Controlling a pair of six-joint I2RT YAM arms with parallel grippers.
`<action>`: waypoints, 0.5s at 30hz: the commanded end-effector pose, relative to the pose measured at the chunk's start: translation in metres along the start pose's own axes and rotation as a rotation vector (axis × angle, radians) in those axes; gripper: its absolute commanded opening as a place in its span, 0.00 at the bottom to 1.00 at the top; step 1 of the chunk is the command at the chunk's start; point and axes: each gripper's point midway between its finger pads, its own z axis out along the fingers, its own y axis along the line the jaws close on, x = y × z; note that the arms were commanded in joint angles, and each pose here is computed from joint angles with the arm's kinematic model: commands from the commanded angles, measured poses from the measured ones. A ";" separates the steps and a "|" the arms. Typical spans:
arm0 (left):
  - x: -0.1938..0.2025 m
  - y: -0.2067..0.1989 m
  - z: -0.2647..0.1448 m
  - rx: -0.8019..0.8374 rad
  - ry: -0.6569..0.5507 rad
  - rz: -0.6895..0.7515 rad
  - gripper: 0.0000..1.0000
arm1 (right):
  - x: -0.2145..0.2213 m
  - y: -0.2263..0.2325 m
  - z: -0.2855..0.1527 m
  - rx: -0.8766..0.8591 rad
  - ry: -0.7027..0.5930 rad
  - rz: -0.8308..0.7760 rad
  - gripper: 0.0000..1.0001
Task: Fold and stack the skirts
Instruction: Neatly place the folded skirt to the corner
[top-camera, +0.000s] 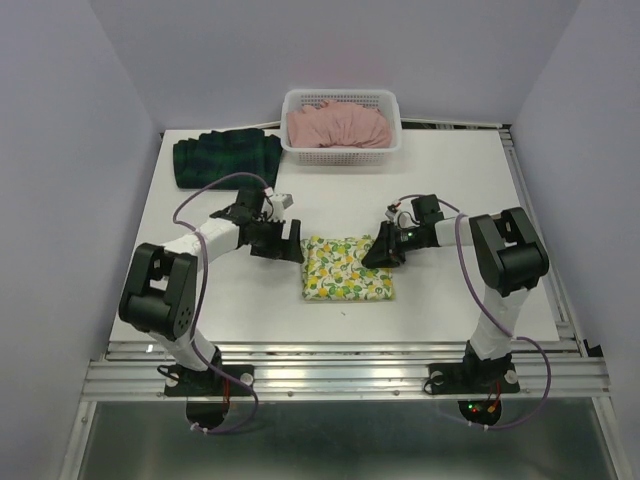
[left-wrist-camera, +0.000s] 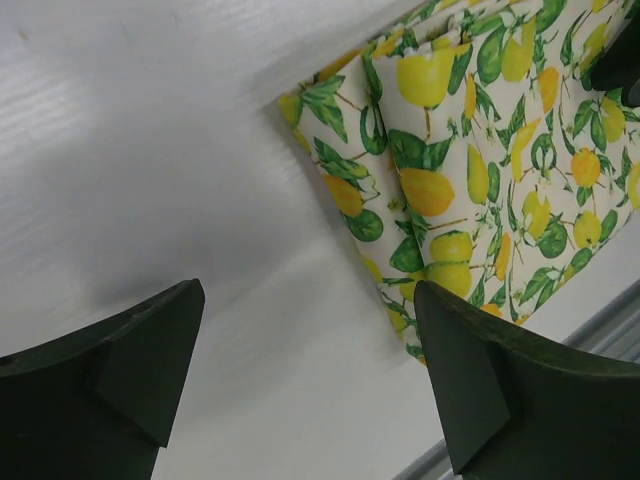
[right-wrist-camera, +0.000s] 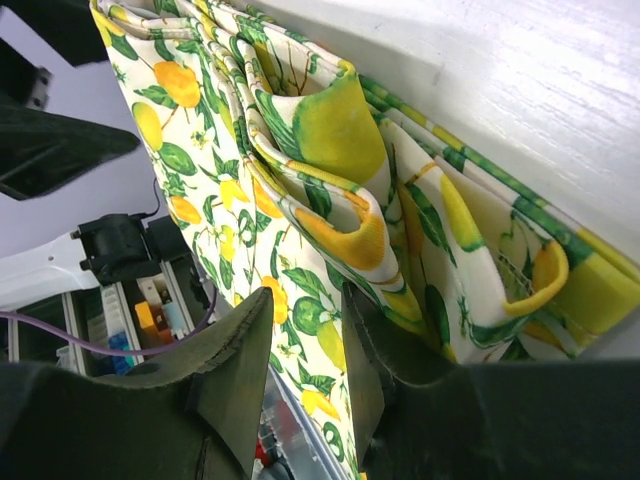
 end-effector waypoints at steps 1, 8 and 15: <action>-0.004 -0.026 0.015 0.127 -0.019 -0.202 0.98 | -0.001 -0.053 0.001 0.244 -0.052 -0.006 0.41; 0.028 -0.028 0.042 0.282 0.093 -0.378 0.98 | 0.001 -0.054 0.000 0.252 -0.045 -0.022 0.41; 0.052 -0.029 0.067 0.326 0.154 -0.452 0.98 | 0.001 -0.055 -0.001 0.258 -0.049 -0.025 0.41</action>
